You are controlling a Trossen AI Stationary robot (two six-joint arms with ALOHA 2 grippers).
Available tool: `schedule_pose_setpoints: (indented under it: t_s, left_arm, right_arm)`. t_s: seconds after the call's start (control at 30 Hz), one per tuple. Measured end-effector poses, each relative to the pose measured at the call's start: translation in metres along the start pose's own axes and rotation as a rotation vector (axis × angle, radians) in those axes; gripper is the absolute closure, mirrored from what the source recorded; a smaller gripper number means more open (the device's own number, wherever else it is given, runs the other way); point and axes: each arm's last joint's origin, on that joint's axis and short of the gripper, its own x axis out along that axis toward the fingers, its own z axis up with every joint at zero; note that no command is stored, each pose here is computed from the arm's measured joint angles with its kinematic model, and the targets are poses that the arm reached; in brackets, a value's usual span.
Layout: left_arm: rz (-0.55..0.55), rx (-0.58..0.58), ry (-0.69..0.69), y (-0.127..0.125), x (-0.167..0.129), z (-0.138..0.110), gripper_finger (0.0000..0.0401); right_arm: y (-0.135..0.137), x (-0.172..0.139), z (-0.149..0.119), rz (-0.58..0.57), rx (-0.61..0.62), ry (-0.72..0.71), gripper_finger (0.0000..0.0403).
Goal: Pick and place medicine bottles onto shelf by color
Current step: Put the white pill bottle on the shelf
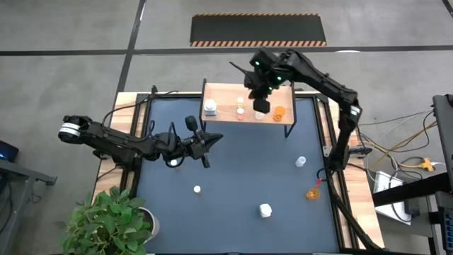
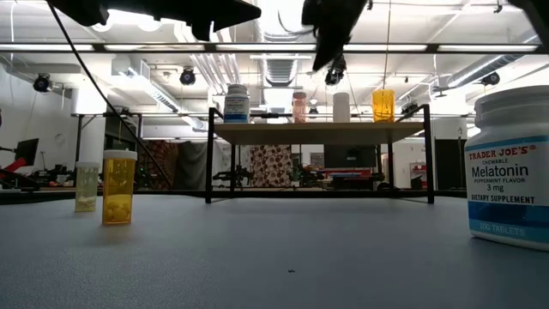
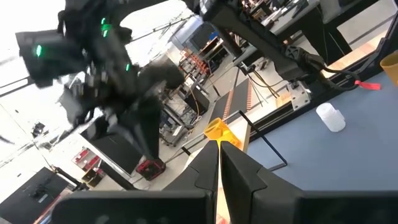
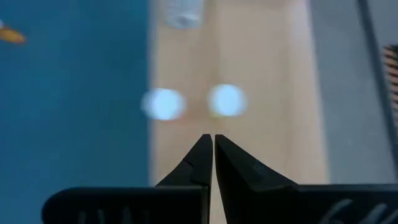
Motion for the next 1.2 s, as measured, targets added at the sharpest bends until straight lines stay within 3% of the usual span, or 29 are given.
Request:
schedule_pose_setpoints:
  t_s: [0.3, 0.73, 1.0, 1.2]
  left_arm:
    - [0.009, -0.007, -0.009, 0.001, 0.0, 0.001, 0.0401]
    - [0.008, -0.037, -0.009, 0.001, 0.0, 0.001, 0.0401]
    - [0.001, -0.216, -0.01, 0.0, 0.0, 0.001, 0.0401]
    - [-0.061, -0.361, -0.032, -0.004, -0.002, -0.001, 0.0401]
  right_arm:
    - [0.073, -0.023, -0.019, 0.069, -0.057, -0.104, 0.0394]
    - [0.164, -0.011, -0.087, 0.039, -0.117, -0.291, 0.0394]
    - [0.199, 0.008, -0.122, 0.137, -0.183, -0.418, 0.0394]
    - [0.215, 0.024, -0.141, 0.191, -0.203, -0.428, 0.0394]
